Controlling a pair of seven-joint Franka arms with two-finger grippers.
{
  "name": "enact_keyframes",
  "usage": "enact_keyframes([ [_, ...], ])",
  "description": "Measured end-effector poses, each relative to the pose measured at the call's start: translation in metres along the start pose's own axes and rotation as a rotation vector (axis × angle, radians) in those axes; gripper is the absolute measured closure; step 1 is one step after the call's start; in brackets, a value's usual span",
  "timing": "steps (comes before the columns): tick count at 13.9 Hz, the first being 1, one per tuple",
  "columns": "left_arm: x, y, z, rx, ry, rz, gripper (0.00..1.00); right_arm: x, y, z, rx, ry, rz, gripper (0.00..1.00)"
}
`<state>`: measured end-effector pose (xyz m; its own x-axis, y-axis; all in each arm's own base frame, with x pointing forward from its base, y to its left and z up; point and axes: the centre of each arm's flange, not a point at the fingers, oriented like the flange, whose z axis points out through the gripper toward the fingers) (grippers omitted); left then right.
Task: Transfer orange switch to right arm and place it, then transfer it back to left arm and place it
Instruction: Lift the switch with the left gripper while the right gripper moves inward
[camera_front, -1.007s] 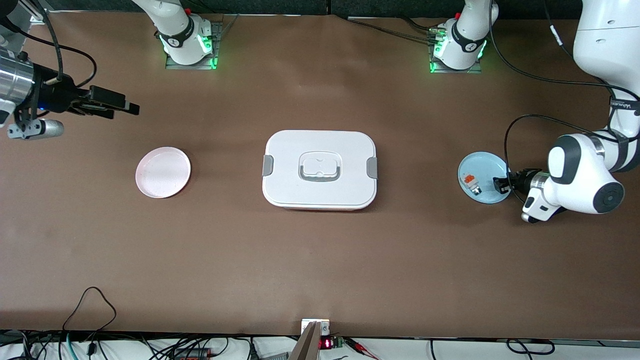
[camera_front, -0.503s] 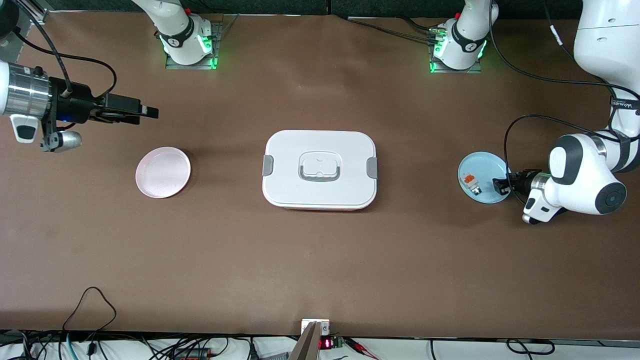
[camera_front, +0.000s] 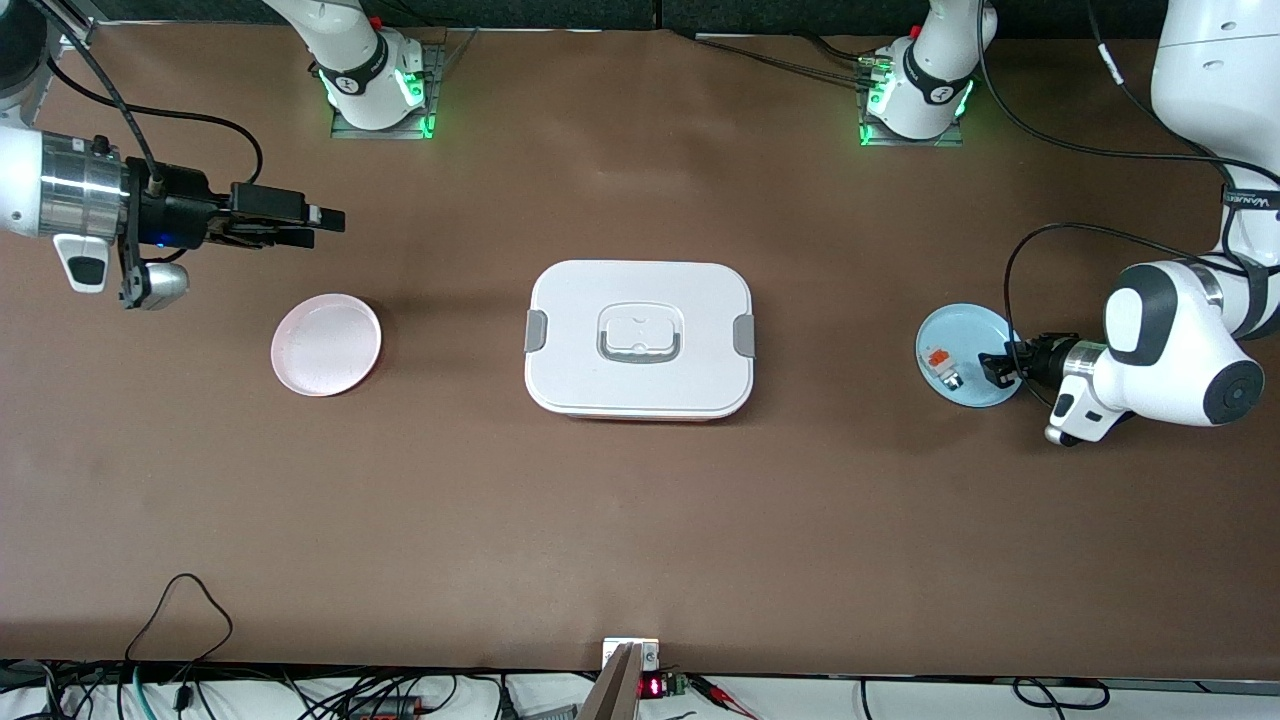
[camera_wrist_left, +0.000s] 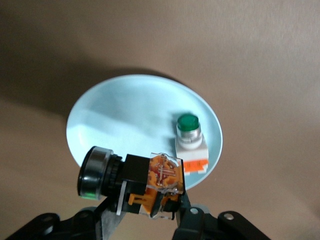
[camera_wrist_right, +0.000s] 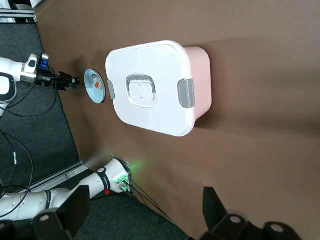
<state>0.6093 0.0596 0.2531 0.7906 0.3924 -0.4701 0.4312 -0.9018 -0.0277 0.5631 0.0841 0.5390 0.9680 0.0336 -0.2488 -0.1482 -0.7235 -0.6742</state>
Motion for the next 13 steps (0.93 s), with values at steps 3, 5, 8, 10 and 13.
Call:
enact_keyframes([
  [3, -0.010, 0.007, -0.012, -0.034, -0.031, -0.038, 0.54, 0.006, 0.005, 0.006, 0.002, -0.011, 0.011, 0.00],
  [5, -0.018, 0.019, -0.023, -0.052, -0.048, -0.063, 0.54, 0.007, 0.004, 0.008, 0.026, -0.013, 0.011, 0.00],
  [8, -0.038, 0.053, -0.043, -0.062, -0.044, -0.103, 0.54, 0.007, 0.001, 0.009, 0.041, -0.015, 0.010, 0.00],
  [10, -0.064, 0.091, -0.054, -0.072, -0.038, -0.144, 0.54, 0.008, 0.001, 0.009, 0.046, -0.014, 0.010, 0.00],
  [13, -0.104, 0.141, -0.062, -0.102, -0.057, -0.198, 0.54, 0.008, -0.005, 0.007, 0.083, -0.007, 0.006, 0.00],
])
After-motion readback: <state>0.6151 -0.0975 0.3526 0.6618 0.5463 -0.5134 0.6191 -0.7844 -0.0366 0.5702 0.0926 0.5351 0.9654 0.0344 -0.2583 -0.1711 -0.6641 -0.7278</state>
